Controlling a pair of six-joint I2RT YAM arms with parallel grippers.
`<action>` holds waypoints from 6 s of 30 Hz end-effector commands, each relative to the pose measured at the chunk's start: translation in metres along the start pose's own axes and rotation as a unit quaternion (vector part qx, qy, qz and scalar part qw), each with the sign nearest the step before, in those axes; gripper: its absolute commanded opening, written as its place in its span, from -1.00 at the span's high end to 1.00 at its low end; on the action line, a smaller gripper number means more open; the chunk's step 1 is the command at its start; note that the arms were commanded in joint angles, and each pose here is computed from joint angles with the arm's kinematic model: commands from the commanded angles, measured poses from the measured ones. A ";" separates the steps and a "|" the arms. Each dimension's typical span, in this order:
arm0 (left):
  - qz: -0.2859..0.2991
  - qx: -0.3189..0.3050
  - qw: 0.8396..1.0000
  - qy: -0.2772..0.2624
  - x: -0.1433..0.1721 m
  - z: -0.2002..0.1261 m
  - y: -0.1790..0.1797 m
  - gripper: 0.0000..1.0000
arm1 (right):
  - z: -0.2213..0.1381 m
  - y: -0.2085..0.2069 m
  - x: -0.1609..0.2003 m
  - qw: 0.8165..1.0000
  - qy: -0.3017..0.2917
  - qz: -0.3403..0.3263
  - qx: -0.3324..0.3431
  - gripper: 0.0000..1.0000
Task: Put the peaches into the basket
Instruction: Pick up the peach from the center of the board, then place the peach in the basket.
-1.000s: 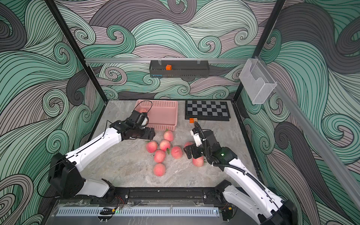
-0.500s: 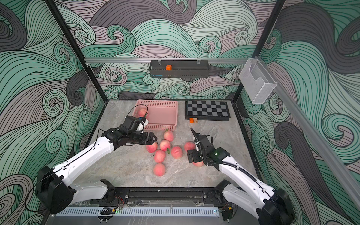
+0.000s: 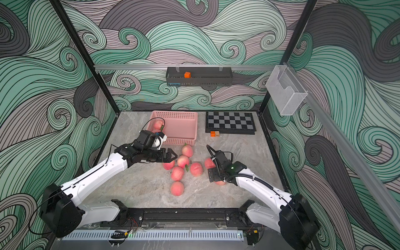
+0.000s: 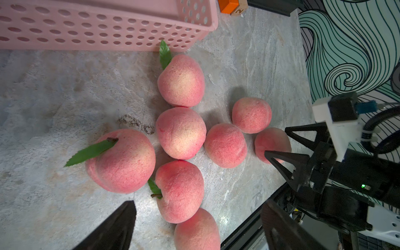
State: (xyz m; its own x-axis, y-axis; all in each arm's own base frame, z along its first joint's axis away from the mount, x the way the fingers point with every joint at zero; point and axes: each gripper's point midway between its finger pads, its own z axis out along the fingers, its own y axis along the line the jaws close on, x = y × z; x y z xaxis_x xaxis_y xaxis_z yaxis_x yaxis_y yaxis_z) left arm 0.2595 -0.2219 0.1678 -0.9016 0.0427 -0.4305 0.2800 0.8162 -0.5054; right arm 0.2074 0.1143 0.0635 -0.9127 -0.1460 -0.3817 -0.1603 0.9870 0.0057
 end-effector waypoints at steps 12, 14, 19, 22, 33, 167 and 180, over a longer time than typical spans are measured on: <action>-0.009 0.033 0.999 -0.003 -0.002 0.000 -0.010 -0.83 | 0.012 0.001 0.010 1.000 0.010 0.025 0.006 -0.98; -0.009 0.034 0.999 -0.002 -0.002 0.000 -0.011 -0.82 | 0.014 0.000 0.013 1.000 0.012 0.027 0.007 -0.98; -0.012 0.033 0.999 -0.005 -0.002 0.002 -0.009 -0.80 | 0.015 -0.001 0.013 0.999 0.012 0.028 0.011 -0.98; -0.014 0.032 0.999 -0.005 -0.001 0.002 -0.008 -0.80 | 0.016 -0.001 0.013 0.999 0.015 0.025 0.012 -0.98; -0.021 0.024 0.999 -0.009 -0.002 0.001 -0.005 -0.76 | 0.016 -0.003 0.015 0.999 0.016 0.026 0.016 -0.92; -0.117 -0.082 0.989 -0.026 -0.036 0.005 0.085 -0.73 | 0.044 0.177 -0.319 0.943 -0.150 -0.261 -0.140 -0.98; -0.132 -0.102 0.986 0.007 -0.014 0.026 0.098 -0.75 | -0.023 0.171 -0.235 0.945 -0.161 -0.236 -0.162 -0.98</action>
State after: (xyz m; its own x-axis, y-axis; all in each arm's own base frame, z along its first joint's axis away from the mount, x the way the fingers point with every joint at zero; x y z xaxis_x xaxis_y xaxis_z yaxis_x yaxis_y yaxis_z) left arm 0.3087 -0.1577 0.1143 -0.9325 -0.1868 -0.3091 -0.0254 0.8876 -0.4599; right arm 0.4016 0.3183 0.1766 -0.5480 -0.5060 -0.6660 -0.6804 0.7329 0.0030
